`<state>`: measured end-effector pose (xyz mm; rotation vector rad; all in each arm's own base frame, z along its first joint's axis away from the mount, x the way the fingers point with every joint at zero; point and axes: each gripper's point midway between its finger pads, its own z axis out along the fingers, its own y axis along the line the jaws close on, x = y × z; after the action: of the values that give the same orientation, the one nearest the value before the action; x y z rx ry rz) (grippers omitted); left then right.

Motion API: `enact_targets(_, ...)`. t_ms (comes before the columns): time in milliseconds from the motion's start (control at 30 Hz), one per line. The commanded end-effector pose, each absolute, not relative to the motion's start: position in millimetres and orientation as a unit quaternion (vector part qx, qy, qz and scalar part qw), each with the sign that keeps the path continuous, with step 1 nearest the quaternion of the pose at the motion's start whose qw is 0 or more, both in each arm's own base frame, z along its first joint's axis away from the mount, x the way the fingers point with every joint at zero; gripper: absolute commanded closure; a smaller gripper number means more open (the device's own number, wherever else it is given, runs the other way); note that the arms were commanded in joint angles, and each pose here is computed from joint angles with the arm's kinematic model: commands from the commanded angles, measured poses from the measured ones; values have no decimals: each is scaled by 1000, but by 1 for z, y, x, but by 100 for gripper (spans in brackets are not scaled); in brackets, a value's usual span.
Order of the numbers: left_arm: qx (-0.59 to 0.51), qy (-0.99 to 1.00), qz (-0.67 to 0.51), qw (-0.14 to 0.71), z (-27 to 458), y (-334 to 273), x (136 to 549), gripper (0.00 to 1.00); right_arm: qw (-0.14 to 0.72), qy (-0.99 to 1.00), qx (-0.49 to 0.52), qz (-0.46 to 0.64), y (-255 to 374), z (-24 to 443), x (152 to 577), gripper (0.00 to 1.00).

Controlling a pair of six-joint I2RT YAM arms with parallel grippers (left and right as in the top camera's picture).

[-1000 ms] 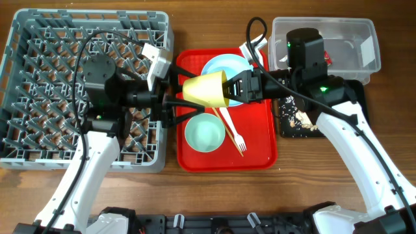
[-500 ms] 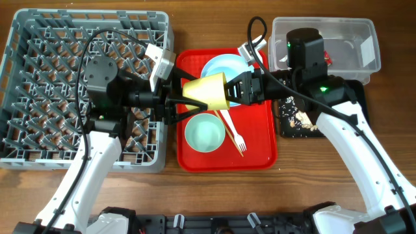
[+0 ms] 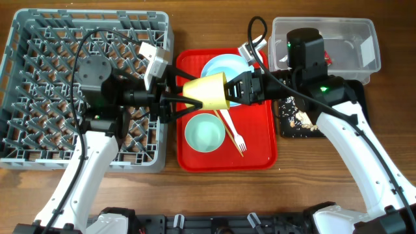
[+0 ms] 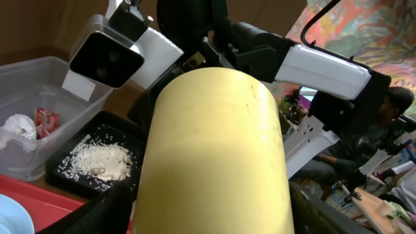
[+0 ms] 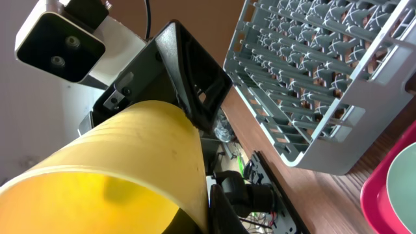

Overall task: Sort waste into correct bins and load items into the dishwasher rack
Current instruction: 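Hand the yellow cup from the right gripper to the left gripper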

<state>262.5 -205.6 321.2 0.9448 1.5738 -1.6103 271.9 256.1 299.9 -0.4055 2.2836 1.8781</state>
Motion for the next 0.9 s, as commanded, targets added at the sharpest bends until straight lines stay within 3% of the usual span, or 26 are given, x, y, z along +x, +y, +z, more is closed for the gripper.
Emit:
enact_targets(0,370,601,-620,342,325,-201,262,24,74,761,-133,631,257,304,272,96)
enact_targets(233,370,601,-620,342,325,-201,262,27,74,761,-133,631,257,304,272,96)
enact_targets(567,370,601,-620,342,325,-201,262,48,74,760,-133,631,257,304,272,96)
enact_targets(767,371,601,-620,342,325,-201,262,55,74,761,-132,631,257,304,272,95)
enact_targets(867,371,601,-620,342,325,-201,262,55,75,761,-133,631,257,304,272,85)
